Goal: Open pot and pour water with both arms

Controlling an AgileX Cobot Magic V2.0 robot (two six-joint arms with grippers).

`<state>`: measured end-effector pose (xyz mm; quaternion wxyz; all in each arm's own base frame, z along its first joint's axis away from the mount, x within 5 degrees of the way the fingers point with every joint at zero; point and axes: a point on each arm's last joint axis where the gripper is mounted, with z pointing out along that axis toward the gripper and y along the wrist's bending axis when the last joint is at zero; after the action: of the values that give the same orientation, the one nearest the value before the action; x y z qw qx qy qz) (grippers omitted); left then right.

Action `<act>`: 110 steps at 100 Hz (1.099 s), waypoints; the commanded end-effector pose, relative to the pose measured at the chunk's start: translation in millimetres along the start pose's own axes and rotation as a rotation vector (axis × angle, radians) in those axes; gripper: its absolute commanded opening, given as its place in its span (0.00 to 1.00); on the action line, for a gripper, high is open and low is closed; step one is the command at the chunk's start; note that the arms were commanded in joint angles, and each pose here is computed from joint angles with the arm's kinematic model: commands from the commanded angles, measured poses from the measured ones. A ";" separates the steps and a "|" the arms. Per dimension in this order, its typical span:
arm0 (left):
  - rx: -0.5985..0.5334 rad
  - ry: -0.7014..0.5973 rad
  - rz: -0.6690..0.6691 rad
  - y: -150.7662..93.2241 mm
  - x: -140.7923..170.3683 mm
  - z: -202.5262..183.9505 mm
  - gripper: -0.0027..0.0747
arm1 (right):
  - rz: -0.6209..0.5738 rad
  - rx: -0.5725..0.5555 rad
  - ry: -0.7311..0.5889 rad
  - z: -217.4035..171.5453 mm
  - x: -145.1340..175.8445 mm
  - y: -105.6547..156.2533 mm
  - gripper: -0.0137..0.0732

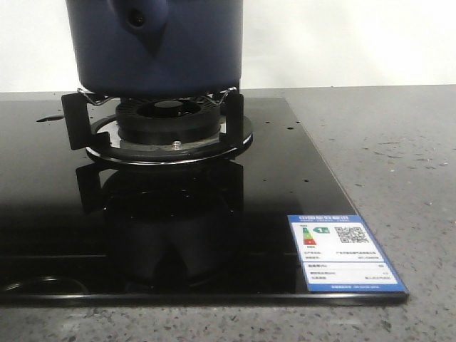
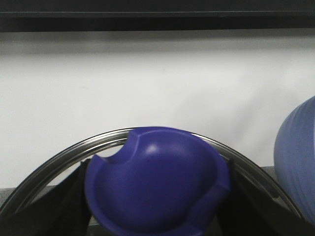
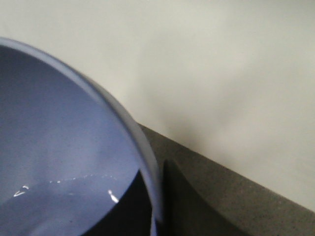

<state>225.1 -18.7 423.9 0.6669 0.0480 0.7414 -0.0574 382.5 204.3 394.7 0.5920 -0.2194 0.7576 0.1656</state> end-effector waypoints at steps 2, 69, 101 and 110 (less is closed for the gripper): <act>-0.042 -0.133 -0.007 3.2 -21.8 -9.0 0.50 | -0.002 0.074 -0.293 -33.9 -34.3 -0.7 0.11; -0.042 -0.133 -0.007 3.2 -21.8 -9.0 0.50 | -0.098 0.211 -0.714 -45.8 14.9 14.8 0.11; -0.042 -0.133 -0.007 3.2 -21.8 -9.0 0.50 | -0.172 0.212 -0.860 -55.1 6.7 18.8 0.11; -0.042 -0.133 -0.007 3.2 -21.8 -9.0 0.50 | -0.194 0.209 -0.908 -58.3 3.9 20.4 0.11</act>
<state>225.1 -18.7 423.9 0.6669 0.0480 0.7414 -0.0574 342.7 199.6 362.5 0.8403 -0.1529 0.5083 0.1104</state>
